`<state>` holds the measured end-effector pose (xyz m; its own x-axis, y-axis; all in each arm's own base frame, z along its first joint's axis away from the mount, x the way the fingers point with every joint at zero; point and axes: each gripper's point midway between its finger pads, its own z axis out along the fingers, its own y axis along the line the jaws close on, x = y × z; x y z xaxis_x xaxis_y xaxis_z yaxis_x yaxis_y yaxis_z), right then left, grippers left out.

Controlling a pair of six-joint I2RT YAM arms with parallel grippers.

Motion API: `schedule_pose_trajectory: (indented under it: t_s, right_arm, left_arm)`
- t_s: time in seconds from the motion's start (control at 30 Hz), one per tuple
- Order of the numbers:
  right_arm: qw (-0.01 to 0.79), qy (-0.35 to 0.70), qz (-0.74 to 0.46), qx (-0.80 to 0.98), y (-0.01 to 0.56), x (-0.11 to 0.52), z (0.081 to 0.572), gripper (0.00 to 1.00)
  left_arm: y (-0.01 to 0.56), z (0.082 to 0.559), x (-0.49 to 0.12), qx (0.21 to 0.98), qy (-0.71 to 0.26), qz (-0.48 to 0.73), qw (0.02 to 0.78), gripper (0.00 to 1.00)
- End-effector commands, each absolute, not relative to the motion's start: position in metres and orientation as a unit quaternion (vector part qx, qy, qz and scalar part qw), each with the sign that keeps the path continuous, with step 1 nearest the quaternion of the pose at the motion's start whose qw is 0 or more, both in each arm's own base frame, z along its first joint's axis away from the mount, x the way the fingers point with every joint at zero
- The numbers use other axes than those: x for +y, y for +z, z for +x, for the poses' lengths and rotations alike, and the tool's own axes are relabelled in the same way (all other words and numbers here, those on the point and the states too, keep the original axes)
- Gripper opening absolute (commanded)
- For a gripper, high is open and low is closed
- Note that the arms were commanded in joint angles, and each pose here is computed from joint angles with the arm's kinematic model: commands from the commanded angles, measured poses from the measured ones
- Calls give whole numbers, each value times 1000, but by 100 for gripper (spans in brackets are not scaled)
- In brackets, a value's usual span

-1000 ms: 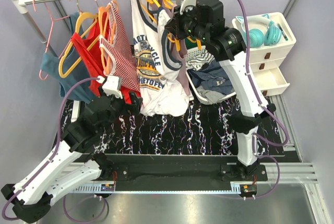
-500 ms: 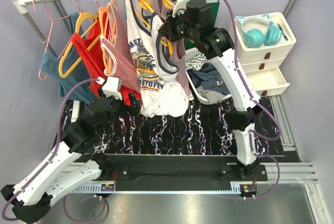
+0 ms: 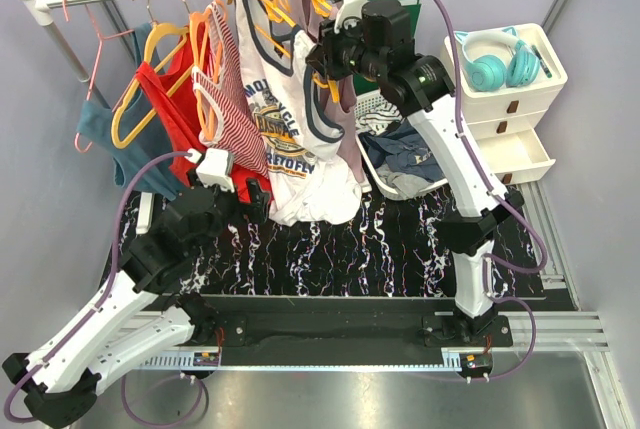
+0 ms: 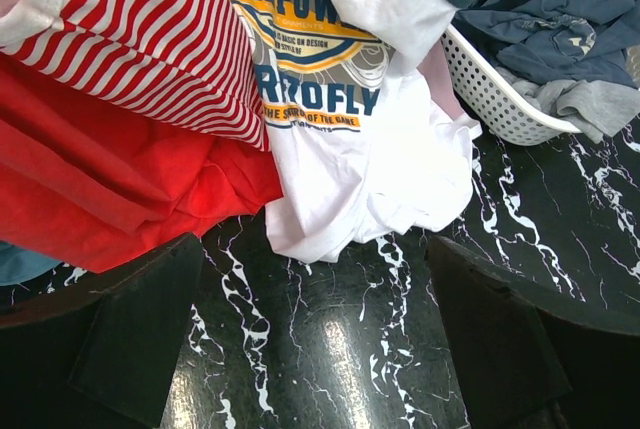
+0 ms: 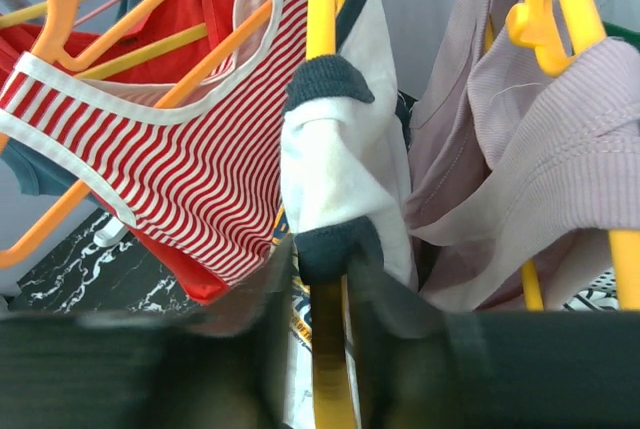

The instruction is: Place the tank top on the hanger

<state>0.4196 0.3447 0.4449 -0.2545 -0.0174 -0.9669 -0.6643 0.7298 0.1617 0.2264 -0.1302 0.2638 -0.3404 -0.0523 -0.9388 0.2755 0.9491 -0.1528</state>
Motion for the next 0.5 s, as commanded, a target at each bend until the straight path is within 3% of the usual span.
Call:
schedule_pose_trajectory:
  t_s: [0.0,0.17,0.2,0.23,0.33,0.47]
  right_arm:
    - [618,307,-226,688,508,326,394,40]
    - [624,312,-233,678,521,319,381,64]
    - [625,310,-235,677,523,317,379,74]
    - [627,310,-236,675,525,315,376,77]
    - [629,310,-240,671,530,310,368,86]
    - [624,314,-252,670,531,304,352,90]
  left_arm:
    - [272,230,-125,795,-141,47,588,99]
    - [274,230,-122,794,-137,43,591,99]
    - [274,230,-122,794,-137,43,590,99]
    - [274,230,-122,794,-137,43,591,99]
    - [274,230,-122,794,-136,42,591,99]
    - [275,230,-119,793,-136,33,593,99]
